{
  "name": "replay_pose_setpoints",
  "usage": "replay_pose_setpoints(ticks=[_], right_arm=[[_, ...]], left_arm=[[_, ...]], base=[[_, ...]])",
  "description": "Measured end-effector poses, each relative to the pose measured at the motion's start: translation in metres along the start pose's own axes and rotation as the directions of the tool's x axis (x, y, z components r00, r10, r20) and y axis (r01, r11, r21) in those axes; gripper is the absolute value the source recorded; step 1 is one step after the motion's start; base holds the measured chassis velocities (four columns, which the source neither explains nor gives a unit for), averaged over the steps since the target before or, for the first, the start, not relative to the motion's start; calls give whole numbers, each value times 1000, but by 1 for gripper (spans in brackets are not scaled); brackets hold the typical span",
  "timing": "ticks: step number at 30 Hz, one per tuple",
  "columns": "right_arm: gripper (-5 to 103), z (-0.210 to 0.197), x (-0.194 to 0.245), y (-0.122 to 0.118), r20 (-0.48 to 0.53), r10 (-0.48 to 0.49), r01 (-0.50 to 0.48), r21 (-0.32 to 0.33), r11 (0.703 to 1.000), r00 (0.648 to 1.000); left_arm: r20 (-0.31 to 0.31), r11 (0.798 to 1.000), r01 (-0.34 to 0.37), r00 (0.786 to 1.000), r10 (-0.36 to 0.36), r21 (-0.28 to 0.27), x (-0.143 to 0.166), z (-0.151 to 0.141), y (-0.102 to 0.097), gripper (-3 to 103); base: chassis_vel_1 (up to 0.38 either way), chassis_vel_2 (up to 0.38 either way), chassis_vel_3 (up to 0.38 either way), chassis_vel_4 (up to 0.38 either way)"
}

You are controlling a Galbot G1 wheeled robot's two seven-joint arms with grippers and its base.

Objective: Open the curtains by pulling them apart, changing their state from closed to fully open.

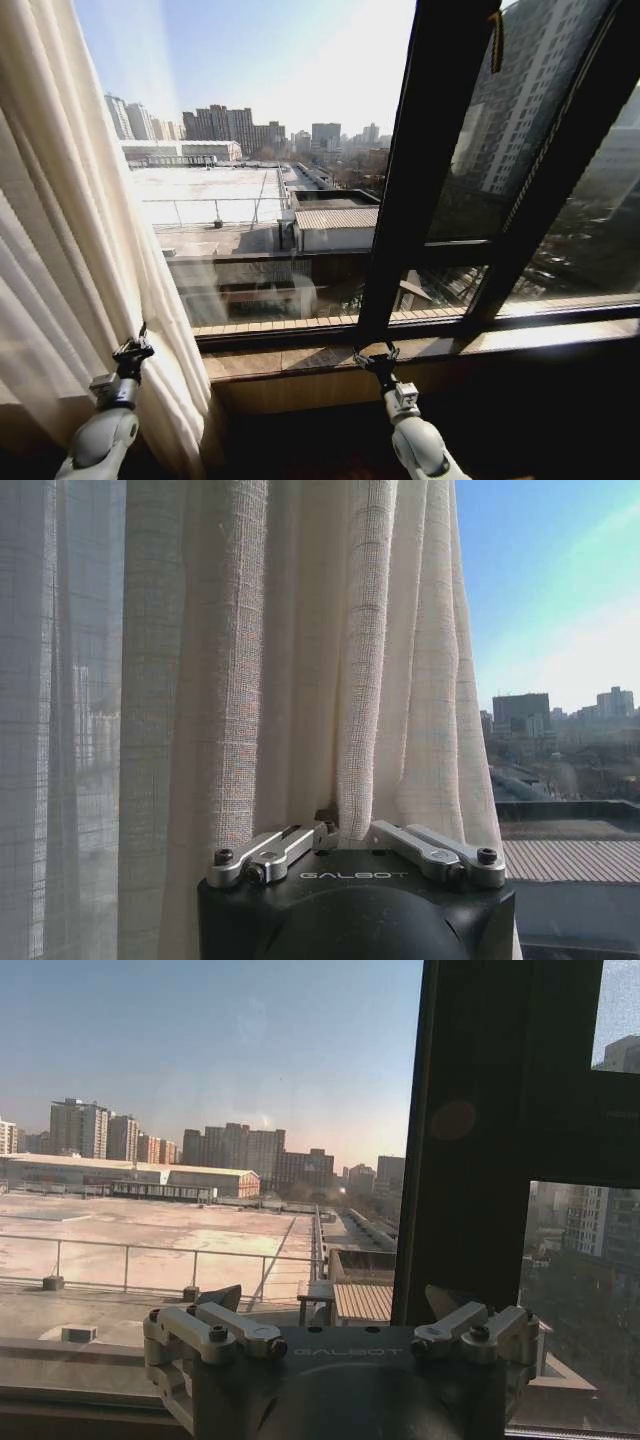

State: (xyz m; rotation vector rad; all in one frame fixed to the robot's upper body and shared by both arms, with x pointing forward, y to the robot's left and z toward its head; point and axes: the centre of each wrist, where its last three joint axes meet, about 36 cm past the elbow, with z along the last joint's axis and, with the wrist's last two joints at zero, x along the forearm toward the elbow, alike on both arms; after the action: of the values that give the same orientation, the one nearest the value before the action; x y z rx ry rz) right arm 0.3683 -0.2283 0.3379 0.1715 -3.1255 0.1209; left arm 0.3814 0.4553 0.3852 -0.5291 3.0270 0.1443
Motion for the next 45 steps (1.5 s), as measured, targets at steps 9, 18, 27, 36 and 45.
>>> replay_pose_setpoints(ticks=[9,18,27,36,45], right_arm=[[100,0,0,0,0,0,0,0,1000,1000],[100,0,0,0,0,0,0,0,1000,1000],[100,0,0,0,0,0,0,0,1000,1000],[100,0,0,0,0,0,0,0,1000,1000],[100,0,0,0,0,0,0,0,1000,1000]], left_arm=[[19,972,237,971,-236,-14,-36,-19,102,0],[48,840,528,849,-527,-122,-55,-23,245,0],[78,772,611,790,-607,-175,-49,-38,300,0],[66,819,558,830,-555,-133,-52,-29,260,0],[103,861,475,880,-463,-184,-19,-24,198,16]], base=[[0,0,0,0],[0,0,0,0],[0,0,0,0],[0,0,0,0],[0,0,0,0]])
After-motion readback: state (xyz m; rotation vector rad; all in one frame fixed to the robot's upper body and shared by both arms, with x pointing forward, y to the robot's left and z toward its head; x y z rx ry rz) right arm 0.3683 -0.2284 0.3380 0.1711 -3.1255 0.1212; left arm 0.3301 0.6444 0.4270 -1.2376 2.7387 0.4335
